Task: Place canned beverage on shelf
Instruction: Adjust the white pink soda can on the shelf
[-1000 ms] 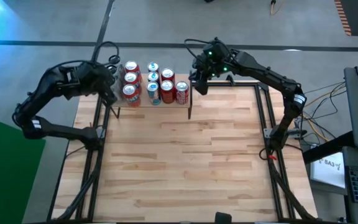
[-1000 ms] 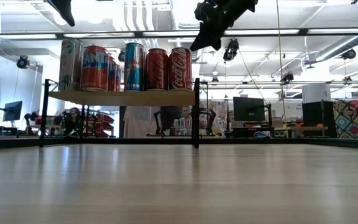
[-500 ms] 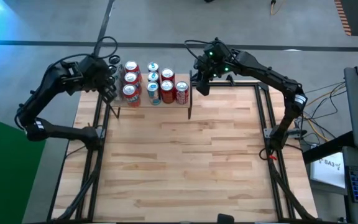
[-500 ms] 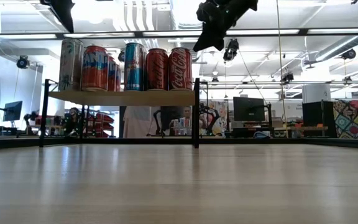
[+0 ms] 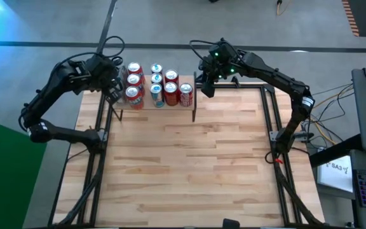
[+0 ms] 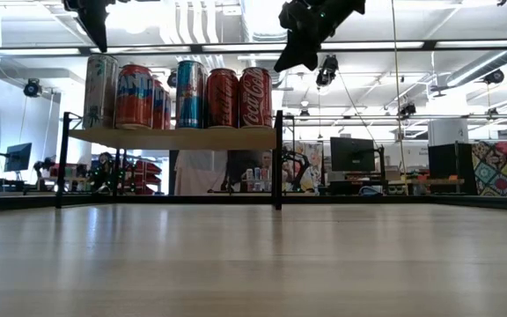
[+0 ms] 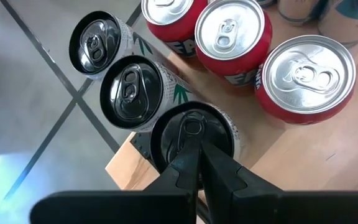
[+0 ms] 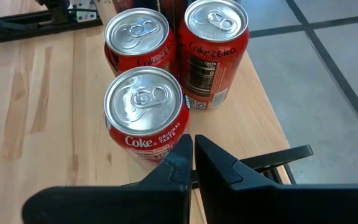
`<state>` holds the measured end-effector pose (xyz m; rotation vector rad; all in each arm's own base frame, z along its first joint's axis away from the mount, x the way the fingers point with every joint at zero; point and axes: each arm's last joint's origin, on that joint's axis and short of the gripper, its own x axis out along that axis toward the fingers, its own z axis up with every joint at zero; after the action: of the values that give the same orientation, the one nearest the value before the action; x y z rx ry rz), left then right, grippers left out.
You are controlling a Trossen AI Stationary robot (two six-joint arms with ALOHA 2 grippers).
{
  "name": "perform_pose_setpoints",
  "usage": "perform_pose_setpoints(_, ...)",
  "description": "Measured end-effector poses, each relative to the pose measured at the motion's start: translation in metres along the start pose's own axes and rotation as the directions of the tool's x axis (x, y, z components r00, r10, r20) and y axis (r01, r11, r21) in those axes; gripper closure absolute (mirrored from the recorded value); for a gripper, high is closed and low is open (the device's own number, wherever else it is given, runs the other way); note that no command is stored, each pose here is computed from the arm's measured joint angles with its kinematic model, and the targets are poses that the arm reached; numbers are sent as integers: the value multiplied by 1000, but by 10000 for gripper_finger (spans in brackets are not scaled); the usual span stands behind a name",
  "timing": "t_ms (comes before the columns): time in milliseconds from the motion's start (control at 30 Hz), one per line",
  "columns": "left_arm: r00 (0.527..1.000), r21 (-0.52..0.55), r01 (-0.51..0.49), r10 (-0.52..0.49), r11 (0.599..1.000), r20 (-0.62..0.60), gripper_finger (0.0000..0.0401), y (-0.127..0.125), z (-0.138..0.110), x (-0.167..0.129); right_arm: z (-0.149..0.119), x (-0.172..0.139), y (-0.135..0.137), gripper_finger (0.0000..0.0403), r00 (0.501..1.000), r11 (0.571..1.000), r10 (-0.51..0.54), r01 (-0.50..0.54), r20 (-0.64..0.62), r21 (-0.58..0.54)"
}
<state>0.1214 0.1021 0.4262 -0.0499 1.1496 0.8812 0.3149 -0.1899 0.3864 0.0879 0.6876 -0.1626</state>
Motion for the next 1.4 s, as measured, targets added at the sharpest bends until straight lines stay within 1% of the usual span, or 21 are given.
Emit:
perform_pose_setpoints(800,1000,-16,-1,1,1000,-19,401,0,3,4,0,0,0,394,1000,1000,0,0,-1,1)
perform_pose_setpoints(967,999,-3,1,-1,1000,-50,401,-2,4,8,0,0,0,394,1000,1000,0,0,-1,8)
perform_pose_setpoints(1133,997,10,-4,4,1000,-78,401,-3,7,12,1,1,3,394,1000,1000,7,-7,-2,3)
perform_pose_setpoints(1400,997,9,3,-2,1000,-77,401,-3,6,11,0,3,10,394,1000,1000,25,-25,-19,-2)
